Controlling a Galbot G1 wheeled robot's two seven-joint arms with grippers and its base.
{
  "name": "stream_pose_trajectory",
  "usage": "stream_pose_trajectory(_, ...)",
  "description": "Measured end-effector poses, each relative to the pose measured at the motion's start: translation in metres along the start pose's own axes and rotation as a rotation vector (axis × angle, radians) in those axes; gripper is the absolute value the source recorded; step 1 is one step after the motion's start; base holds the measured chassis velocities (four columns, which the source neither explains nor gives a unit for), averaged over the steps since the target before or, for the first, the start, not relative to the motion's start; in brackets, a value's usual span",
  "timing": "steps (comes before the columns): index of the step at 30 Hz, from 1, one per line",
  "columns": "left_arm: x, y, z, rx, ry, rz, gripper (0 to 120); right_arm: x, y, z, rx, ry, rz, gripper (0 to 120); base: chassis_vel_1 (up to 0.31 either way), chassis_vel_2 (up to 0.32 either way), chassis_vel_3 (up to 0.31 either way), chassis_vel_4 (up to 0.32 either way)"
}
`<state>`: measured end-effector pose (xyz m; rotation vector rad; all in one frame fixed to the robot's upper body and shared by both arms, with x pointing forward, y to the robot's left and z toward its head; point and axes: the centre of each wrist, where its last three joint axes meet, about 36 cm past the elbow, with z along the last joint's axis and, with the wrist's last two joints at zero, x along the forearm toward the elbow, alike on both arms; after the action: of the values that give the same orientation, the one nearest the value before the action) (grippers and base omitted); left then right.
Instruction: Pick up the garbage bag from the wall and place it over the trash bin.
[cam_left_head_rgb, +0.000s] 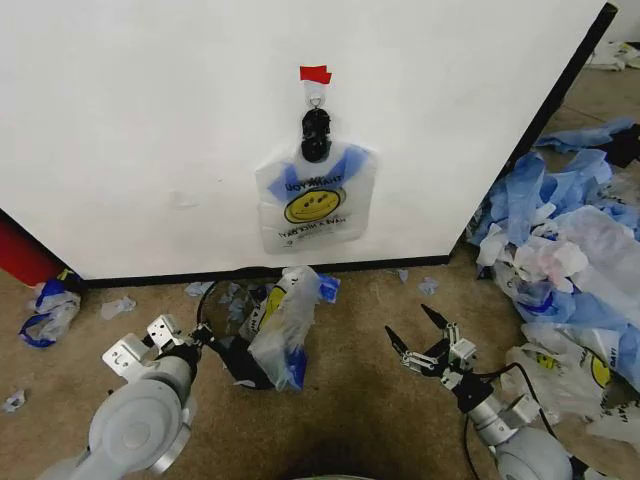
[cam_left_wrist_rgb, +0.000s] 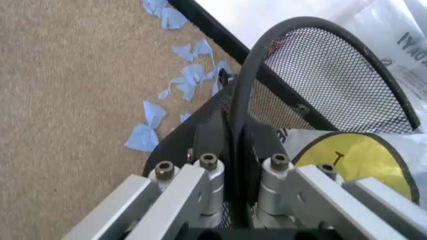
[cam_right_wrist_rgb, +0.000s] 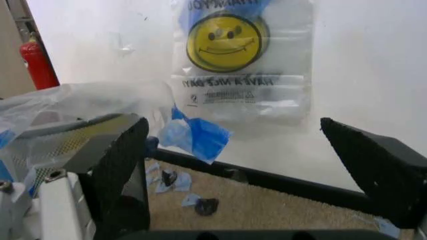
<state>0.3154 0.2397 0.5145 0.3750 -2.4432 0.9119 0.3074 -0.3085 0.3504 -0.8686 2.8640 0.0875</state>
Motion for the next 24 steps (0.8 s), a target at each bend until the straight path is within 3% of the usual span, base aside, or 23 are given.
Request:
stream_pose_trajectory(13,-0.005,0.003,0.029,0.004,0.034,0.018,3,0.001,-0.002,0.001,0.004,0.006,0.002,96,0.000,0.000,0.000,0.000)
stream_pose_trajectory(24,-0.016,0.007,0.038,-0.025,0.044,0.024,3,0.002,-0.003,0.002,0.006,0.008,0.006,96,0.000,0.000,0.000,0.000)
